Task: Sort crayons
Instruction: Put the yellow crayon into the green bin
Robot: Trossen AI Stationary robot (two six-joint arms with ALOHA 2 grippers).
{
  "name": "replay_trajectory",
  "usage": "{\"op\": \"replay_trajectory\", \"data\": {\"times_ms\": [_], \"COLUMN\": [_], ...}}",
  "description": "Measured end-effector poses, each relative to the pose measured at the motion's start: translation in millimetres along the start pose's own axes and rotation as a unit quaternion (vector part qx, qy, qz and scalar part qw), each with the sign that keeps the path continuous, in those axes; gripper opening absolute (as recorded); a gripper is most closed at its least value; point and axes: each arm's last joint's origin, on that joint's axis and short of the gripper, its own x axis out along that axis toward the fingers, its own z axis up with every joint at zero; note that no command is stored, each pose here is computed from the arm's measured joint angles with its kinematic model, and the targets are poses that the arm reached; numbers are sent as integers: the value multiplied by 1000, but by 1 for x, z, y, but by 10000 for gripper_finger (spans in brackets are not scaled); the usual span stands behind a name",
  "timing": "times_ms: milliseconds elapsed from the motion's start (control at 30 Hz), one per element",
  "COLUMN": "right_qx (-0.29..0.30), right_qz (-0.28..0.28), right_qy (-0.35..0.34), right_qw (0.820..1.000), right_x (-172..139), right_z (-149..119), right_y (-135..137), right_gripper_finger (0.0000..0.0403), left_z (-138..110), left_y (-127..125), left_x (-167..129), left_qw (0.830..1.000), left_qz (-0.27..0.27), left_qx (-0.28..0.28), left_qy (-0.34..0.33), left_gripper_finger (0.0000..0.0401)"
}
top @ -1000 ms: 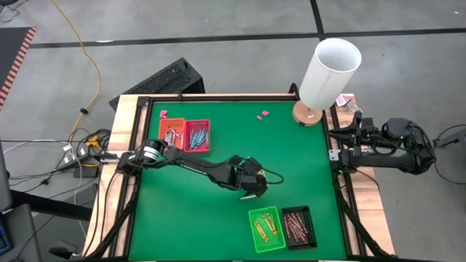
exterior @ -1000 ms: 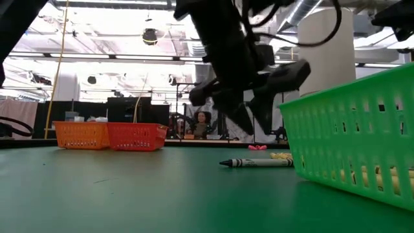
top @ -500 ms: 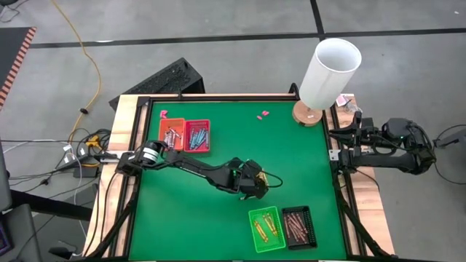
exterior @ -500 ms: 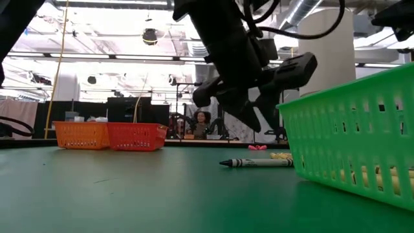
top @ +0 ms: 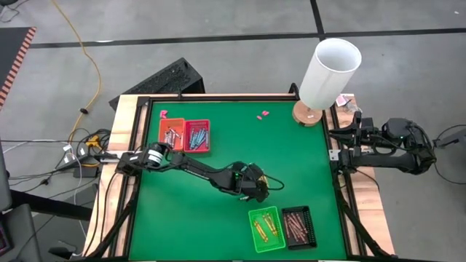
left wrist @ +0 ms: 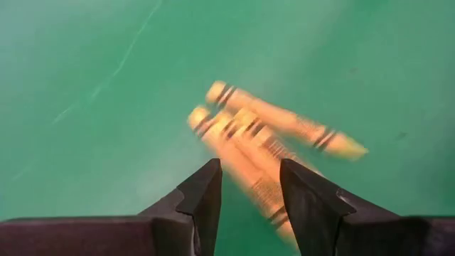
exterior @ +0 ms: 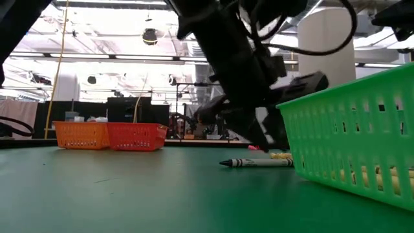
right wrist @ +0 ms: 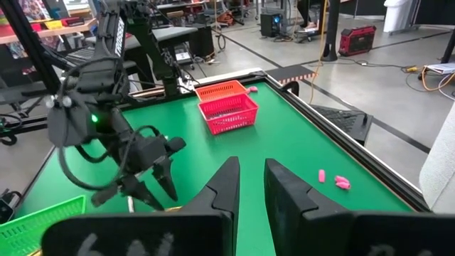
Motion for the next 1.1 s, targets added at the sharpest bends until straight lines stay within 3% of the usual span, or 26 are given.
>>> {"op": "replay_trajectory", "data": {"times_ms": [700,933,1100], "right_qx": [0,0,0], "right_qz": [1,1,1], "right_qy": [0,-1,0], "right_qw": [1000,1000,1000], "right_x": [0,0,0], "right_z": [0,0,0], "right_y": [0,0,0], "right_gripper_finger": [68,68,68], "left_z": [-12,10,23], "left_y": [11,14,10], "left_x": [0,-30,-41], "left_qw": [997,997,998], "left_qz": [51,56,60], "left_qx": [21,24,25], "left_qy": [49,39,-22], "left_gripper_finger": [98,98,98]}}
